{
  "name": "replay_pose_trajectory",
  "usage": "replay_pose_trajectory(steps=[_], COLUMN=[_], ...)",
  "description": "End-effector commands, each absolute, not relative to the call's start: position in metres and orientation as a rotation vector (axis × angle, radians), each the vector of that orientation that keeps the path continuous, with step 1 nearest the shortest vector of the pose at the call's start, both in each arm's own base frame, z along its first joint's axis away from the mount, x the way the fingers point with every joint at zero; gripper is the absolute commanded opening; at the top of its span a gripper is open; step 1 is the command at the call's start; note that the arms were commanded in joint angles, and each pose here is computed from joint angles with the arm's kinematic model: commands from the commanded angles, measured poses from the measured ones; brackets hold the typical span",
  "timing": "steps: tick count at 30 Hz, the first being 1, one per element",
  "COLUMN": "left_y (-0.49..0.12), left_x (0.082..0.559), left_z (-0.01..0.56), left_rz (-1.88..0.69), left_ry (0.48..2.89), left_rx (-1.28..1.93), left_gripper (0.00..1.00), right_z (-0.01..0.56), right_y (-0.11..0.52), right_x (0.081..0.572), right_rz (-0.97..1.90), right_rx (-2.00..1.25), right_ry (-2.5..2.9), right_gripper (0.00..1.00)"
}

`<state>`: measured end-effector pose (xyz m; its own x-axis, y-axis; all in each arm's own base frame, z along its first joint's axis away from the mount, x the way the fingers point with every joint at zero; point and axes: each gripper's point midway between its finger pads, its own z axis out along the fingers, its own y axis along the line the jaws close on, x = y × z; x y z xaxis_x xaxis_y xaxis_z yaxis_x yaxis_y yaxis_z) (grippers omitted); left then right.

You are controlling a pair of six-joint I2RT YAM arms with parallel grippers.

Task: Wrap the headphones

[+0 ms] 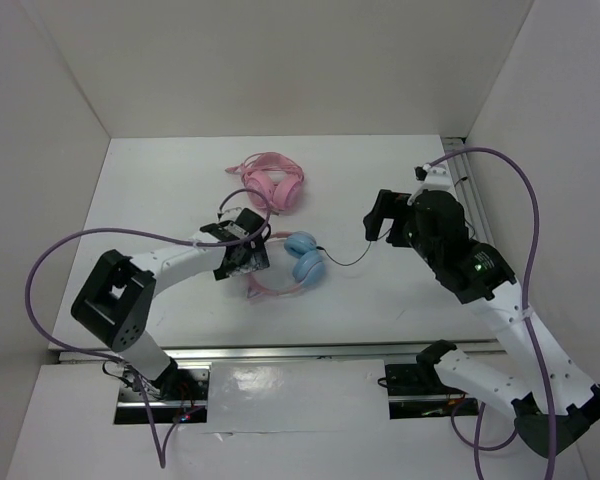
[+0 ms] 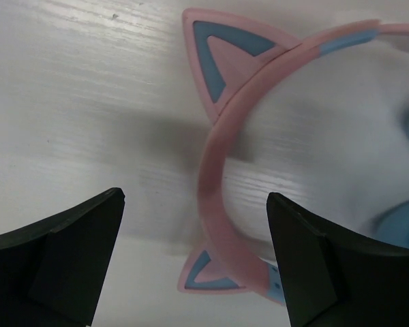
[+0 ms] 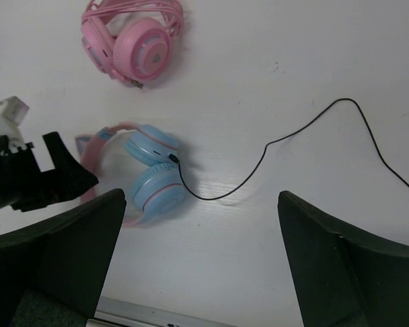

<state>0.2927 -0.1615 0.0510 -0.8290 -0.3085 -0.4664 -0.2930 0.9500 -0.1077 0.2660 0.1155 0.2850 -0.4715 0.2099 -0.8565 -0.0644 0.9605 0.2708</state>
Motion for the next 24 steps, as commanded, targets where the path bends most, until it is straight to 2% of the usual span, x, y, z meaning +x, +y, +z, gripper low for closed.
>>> replay_pose_trajectory(steps=[1,7,11,12,14,15,19,21,22,24], left_y=[-0.154,-0.151,-0.152,-0.152,-0.151,-0.151,-0.148,-0.147,-0.142,-0.135], left_x=[0.306,0.307,0.298,0.294,0.286,0.282,0.272,0.27,0.267,0.262], left_z=[0.043,0.024,0.004,0.001,-0.005,-0.005,-0.007,-0.008,-0.008,0.001], left_rz=[0.032,0.014,0.024,0.022,0.016,-0.002,-0.017,-0.005,0.014,0.05], left_ry=[2.534,2.579,2.638,2.651,2.681,2.68,2.699,2.708,2.721,2.729], left_rx=[-0.496,-0.483,-0.474,-0.472,-0.468,-0.468,-0.433,-0.415,-0.427,-0.408], left_gripper=[0.98,0.85,0.65,0.5,0.36,0.31,0.25,0.06,0.0,0.0], right_z=[0.307,0.309,0.312,0.312,0.312,0.314,0.311,0.311,0.308,0.311], right_y=[0.126,0.13,0.129,0.129,0.129,0.129,0.13,0.133,0.135,0.142], right_x=[0.267,0.264,0.262,0.262,0.262,0.263,0.264,0.265,0.265,0.27], right_rz=[0.422,0.447,0.451,0.451,0.451,0.455,0.461,0.474,0.483,0.514], right_rx=[0.075,0.048,0.049,0.049,0.049,0.05,0.058,0.053,0.046,0.02], right_ry=[1.947,1.944,1.935,1.935,1.935,1.926,1.928,1.919,1.923,1.888], right_gripper=[1.0,1.0,1.0,1.0,1.0,1.0,1.0,1.0,1.0,1.0])
